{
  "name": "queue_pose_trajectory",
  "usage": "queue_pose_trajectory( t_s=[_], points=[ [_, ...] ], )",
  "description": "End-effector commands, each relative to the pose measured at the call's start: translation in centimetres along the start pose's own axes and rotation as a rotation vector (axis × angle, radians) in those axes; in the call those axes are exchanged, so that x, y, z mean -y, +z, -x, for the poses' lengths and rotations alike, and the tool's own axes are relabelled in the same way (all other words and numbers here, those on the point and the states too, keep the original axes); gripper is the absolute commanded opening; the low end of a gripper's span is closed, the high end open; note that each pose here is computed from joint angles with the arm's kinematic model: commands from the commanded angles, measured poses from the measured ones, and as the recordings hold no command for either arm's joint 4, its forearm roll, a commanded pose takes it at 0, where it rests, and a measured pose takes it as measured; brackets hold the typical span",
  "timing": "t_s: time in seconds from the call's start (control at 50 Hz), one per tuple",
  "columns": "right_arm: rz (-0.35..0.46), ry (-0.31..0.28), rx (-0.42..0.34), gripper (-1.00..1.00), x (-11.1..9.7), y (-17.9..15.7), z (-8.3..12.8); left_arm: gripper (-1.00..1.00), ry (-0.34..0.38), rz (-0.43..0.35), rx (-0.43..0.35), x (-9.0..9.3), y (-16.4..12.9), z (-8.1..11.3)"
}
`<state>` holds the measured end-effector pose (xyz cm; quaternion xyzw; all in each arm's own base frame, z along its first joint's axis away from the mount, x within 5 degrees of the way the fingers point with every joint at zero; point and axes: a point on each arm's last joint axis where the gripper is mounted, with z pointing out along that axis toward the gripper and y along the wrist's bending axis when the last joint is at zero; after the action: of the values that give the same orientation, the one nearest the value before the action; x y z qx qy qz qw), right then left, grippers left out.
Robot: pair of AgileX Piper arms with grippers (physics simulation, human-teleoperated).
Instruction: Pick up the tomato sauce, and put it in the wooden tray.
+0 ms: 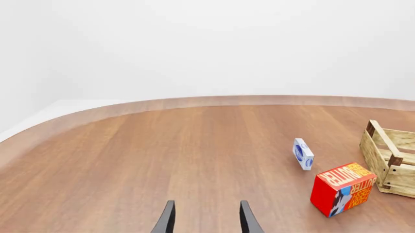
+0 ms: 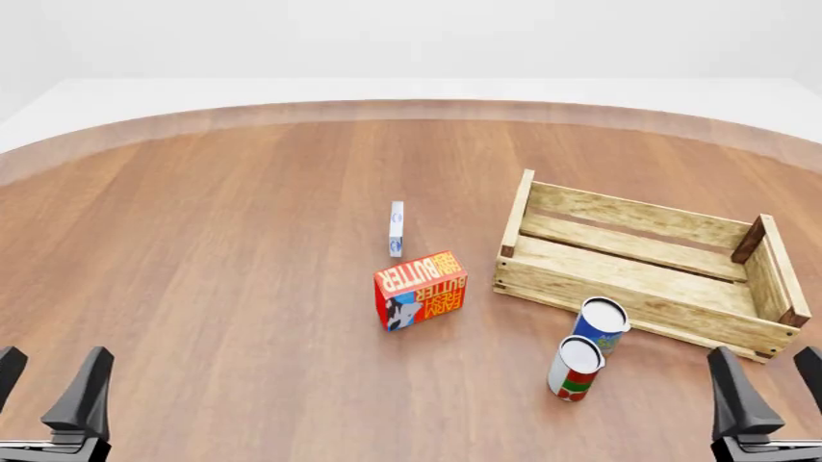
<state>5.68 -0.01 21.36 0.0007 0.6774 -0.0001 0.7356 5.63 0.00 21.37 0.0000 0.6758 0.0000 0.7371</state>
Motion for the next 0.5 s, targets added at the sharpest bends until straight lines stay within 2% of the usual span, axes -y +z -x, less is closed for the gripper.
queue_pose_trajectory(
  t_s=[0.02,0.06,0.16,0.26,0.28,0.3,0.32,0.34,0.36,0.42,0.44,0.46,0.48,0.5],
  points=[
    [0.003,-0.003,-0.012,1.00,0.0,0.1,0.0,1.00,0.000,0.000,-0.001,0.0,0.0,0.1],
    [0.026,0.000,-0.010,1.00,-0.2,0.0,0.1,1.00,0.000,0.000,-0.001,0.0,0.0,0.1],
    [0.027,-0.024,-0.001,1.00,-0.2,-0.1,0.2,1.00,0.000,0.000,-0.001,0.0,0.0,0.1],
    [0.019,-0.018,-0.016,1.00,-0.1,0.3,0.7,1.00,0.000,0.000,-0.001,0.0,0.0,0.1],
    [0.023,-0.002,-0.037,1.00,-0.2,0.9,1.7,1.00,0.000,0.000,-0.001,0.0,0.0,0.1],
    [0.023,-0.002,-0.037,1.00,-0.2,1.0,1.7,1.00,0.000,0.000,-0.001,0.0,0.0,0.1],
    [-0.007,-0.052,-0.029,1.00,0.0,0.9,2.5,1.00,0.000,0.000,-0.001,0.0,0.0,0.1],
    [-0.024,-0.067,-0.027,1.00,0.2,0.9,3.2,1.00,0.000,0.000,-0.001,0.0,0.0,0.1],
    [-0.019,-0.044,-0.034,1.00,0.1,1.2,3.8,1.00,0.000,0.000,-0.001,0.0,0.0,0.1],
    [-0.022,-0.025,-0.024,1.00,0.1,1.4,5.3,1.00,0.000,0.000,-0.001,0.0,0.0,0.1],
    [-0.020,-0.024,-0.040,1.00,0.1,2.2,6.6,1.00,0.000,0.000,-0.001,0.0,0.0,0.1],
    [-0.020,-0.024,-0.040,1.00,0.1,2.2,6.6,1.00,0.000,0.000,-0.001,0.0,0.0,0.1],
    [-0.015,-0.021,-0.088,1.00,0.1,3.6,7.6,1.00,0.000,0.000,-0.001,0.0,0.0,0.1],
    [-0.015,-0.021,-0.088,1.00,0.1,3.6,7.6,1.00,0.000,0.000,-0.001,0.0,0.0,0.1]
  ],
)
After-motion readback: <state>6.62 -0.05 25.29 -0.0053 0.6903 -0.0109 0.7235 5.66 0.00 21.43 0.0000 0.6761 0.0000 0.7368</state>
